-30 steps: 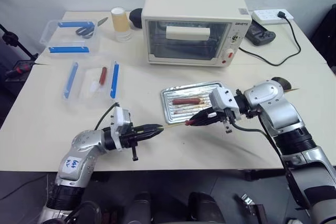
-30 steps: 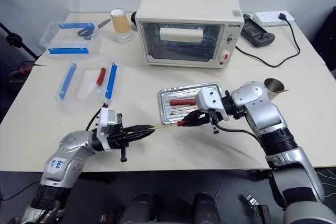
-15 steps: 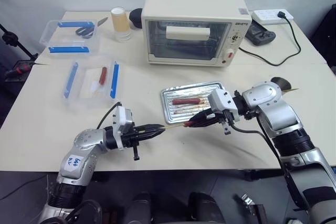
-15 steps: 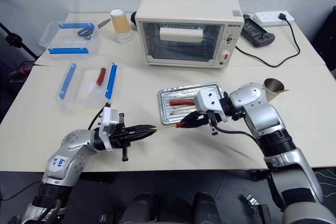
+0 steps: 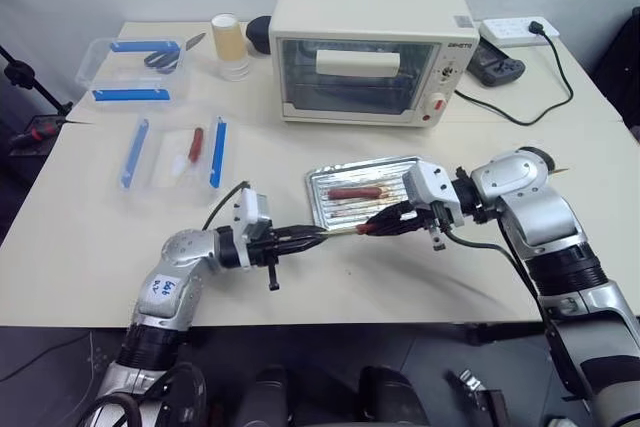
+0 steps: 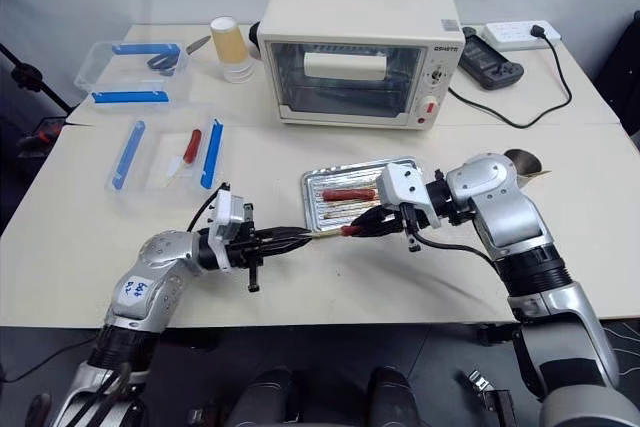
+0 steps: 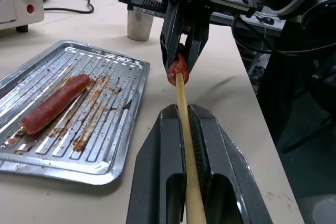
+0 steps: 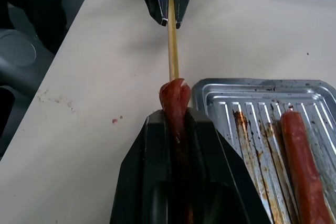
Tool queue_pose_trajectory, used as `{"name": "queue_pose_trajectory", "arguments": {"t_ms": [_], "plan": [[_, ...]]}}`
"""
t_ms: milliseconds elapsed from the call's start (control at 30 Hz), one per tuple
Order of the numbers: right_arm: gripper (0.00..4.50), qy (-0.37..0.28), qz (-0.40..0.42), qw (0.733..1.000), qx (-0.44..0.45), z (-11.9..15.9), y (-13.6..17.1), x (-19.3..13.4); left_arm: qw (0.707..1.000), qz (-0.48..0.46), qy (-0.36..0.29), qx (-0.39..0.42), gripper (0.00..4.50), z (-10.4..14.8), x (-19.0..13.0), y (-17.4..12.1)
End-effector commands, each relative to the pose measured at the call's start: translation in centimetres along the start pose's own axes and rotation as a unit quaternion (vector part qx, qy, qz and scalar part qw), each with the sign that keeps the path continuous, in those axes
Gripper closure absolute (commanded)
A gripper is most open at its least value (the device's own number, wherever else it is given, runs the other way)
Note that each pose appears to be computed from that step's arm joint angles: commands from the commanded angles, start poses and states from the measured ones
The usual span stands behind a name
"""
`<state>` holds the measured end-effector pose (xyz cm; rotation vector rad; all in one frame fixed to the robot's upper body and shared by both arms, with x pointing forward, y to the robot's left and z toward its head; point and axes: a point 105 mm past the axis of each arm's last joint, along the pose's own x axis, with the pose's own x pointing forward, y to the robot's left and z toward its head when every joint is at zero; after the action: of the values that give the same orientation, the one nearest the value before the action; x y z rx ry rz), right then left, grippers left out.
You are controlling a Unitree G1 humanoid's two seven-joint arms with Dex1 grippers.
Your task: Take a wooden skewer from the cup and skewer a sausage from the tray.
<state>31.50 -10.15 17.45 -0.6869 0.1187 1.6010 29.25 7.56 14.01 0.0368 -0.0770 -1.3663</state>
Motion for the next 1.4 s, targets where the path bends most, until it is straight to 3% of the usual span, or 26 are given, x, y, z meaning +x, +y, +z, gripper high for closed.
{"name": "queue_pose_trajectory", "arguments": {"t_ms": [33,600,833,867,1100,1233,1267,1400], "plan": [[4.35,-0.067,0.074,0.992,-0.077,4.5,1.2,2.7,0.997,-0.080,-0.009,0.011,4.50,0.5,4.5,-2.3],[4.35,-0.077,0.084,0.991,-0.075,5.3,1.3,3.2,0.992,-0.123,-0.019,0.007,4.50,0.9,6.7,-3.4],[4.35,-0.080,0.056,0.995,-0.037,4.5,0.9,1.6,0.997,-0.081,-0.005,0.019,4.50,0.8,3.7,-2.2],[3.70,-0.079,0.051,0.995,-0.041,4.3,0.9,1.2,0.997,-0.071,-0.001,0.020,4.50,0.7,3.0,-2.0],[1.58,-0.061,0.021,0.998,-0.020,2.6,1.8,-2.0,0.999,0.005,0.024,0.034,4.50,0.8,-3.1,-0.9],[0.26,-0.097,-0.026,0.995,0.001,2.8,2.3,-4.6,0.996,0.074,0.012,0.052,4.50,1.6,-6.5,-0.7],[0.02,-0.106,-0.041,0.993,0.011,2.7,2.5,-5.3,0.993,0.101,0.002,0.057,4.50,2.0,-7.5,-0.7],[0.02,-0.195,-0.148,0.969,0.005,3.8,2.4,-7.6,0.971,0.221,-0.071,0.061,4.50,4.4,-10.6,-0.5]]}}
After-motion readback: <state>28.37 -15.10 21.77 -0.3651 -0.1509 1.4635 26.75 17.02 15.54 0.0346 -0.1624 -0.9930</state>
